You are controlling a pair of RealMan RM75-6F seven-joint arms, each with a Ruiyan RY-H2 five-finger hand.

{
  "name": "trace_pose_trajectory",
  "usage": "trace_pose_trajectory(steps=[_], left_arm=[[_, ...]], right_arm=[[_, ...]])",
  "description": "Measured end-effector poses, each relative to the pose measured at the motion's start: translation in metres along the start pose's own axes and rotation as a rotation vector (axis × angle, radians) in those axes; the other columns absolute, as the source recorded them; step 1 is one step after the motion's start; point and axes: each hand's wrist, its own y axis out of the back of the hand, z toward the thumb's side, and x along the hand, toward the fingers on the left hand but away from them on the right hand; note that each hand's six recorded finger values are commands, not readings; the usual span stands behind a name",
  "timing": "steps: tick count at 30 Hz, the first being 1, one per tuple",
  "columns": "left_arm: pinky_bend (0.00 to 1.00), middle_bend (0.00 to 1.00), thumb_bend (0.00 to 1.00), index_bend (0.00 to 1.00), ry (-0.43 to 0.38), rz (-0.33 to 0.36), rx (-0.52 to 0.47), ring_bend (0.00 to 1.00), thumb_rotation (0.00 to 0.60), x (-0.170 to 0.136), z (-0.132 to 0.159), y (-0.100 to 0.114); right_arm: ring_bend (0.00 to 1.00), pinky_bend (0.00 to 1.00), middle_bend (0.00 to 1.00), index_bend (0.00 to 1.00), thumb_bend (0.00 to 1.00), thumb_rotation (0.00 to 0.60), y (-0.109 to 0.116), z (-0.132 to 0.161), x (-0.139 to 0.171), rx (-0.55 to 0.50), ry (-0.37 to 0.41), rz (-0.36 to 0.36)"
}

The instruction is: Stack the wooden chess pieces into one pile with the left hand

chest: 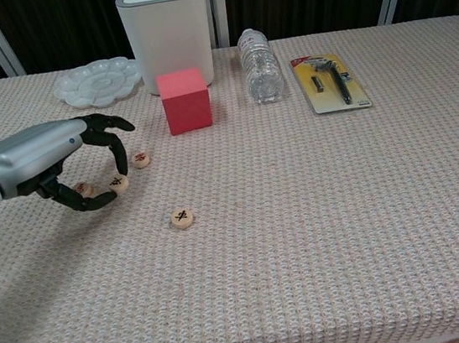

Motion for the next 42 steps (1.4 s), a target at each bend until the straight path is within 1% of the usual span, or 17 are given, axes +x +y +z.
trace_pose_trajectory(steps=[4,10,22,32,42], left_arm=[[0.0,0.09,0.31,0.48,0.04,-0.001,0.024,0.0,0.6,-0.006,-0.011,0.007],[0.0,0.09,0.31,0.48,0.081,-0.022,0.018,0.0,0.6,-0.016,-0.025,0.01],[0.0,0.09,0.32,0.48,0.087,-0.024,0.0,0.0,0.6,-0.016,-0.029,0.005],[0.0,0.09,0.31,0.48,0.097,-0.015,-0.006,0.0,0.6,-0.016,-0.033,0.006],[0.0,0.09,0.31,0.45,0.098,-0.018,-0.008,0.0,0.6,-0.016,-0.034,0.004]], right_arm=[[0.0,0.0,0.0,0.0,0.16,0.6,-0.001,0.002,-0.001,-0.001,0.006,0.002],[0.0,0.0,0.0,0.0,0.16,0.6,-0.001,0.002,0.0,0.0,0.005,0.0],[0.0,0.0,0.0,0.0,0.16,0.6,0.002,0.003,0.0,0.003,0.006,-0.005],[0.0,0.0,0.0,0.0,0.16,0.6,0.001,0.003,-0.001,0.007,0.0,-0.003],[0.0,0.0,0.0,0.0,0.16,0.6,0.0,0.002,0.0,0.007,-0.001,-0.002]])
